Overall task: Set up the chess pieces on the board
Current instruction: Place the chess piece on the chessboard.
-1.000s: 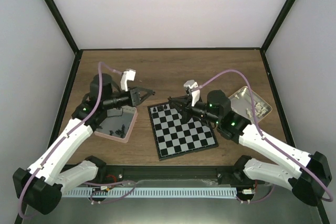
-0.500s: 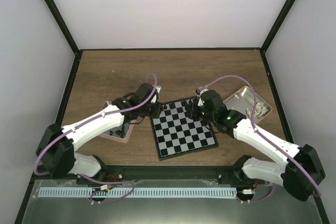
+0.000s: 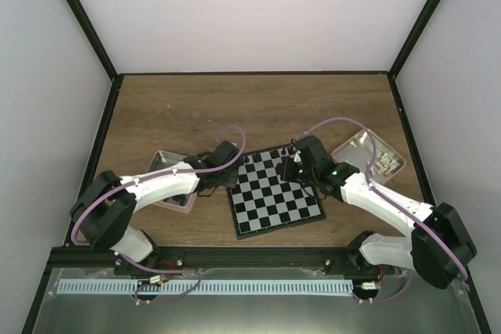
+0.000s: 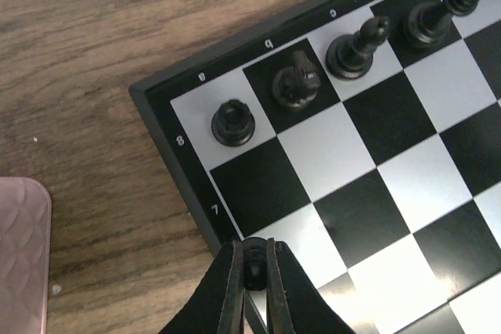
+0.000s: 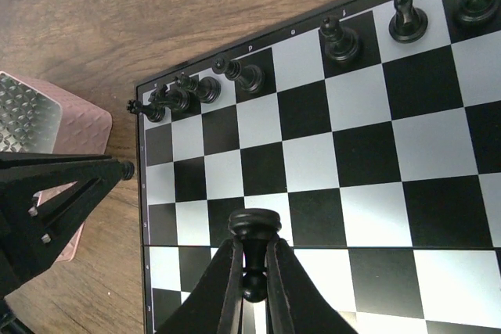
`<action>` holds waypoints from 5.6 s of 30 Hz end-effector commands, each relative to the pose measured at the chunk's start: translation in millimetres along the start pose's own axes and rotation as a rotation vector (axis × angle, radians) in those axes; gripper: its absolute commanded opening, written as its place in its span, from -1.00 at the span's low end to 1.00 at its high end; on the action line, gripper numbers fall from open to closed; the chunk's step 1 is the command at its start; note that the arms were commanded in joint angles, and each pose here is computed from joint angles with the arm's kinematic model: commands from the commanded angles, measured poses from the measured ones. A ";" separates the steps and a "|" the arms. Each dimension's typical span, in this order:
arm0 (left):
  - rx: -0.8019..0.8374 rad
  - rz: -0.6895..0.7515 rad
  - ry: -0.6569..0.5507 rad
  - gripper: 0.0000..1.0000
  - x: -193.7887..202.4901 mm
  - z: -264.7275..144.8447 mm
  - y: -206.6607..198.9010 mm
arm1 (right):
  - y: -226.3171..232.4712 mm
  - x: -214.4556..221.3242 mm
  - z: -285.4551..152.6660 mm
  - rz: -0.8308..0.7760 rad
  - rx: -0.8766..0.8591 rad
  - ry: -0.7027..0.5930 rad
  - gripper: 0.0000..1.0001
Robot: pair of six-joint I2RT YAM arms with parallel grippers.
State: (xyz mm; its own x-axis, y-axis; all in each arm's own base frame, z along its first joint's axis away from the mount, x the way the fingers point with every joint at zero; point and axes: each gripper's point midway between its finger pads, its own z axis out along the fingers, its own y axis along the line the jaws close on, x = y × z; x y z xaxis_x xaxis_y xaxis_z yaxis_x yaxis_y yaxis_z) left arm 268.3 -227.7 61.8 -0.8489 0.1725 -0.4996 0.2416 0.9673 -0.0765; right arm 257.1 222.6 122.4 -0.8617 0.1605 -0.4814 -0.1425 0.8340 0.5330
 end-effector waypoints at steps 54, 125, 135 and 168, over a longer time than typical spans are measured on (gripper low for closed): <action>1.058 -0.391 -0.151 0.30 -69.6 -178.3 -81.9 | 158.4 -17.8 -85.9 -0.575 -0.822 -0.138 -0.99; 0.589 -0.479 -0.274 0.19 -89.2 -133.8 -14.2 | 116.2 -32.4 -35.6 -0.016 -0.544 -0.040 -0.99; -0.037 -0.349 -0.612 0.52 -115.3 -200.6 100.6 | 52.8 -0.1 27.3 -0.141 -0.104 0.239 -0.99; -0.151 -0.312 -0.683 0.63 -92.9 -203.4 127.4 | 63.7 12.5 122.5 -0.273 0.209 0.414 -0.94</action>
State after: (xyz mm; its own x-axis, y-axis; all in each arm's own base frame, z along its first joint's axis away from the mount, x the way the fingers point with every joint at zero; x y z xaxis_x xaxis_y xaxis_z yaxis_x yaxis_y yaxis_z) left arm 281.7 -82.1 274.4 -0.3788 -0.2219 -0.8985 -0.0791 0.9750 -0.2075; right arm 287.4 333.0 57.0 -0.9374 -0.2748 -0.2140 -0.3260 0.9084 0.2617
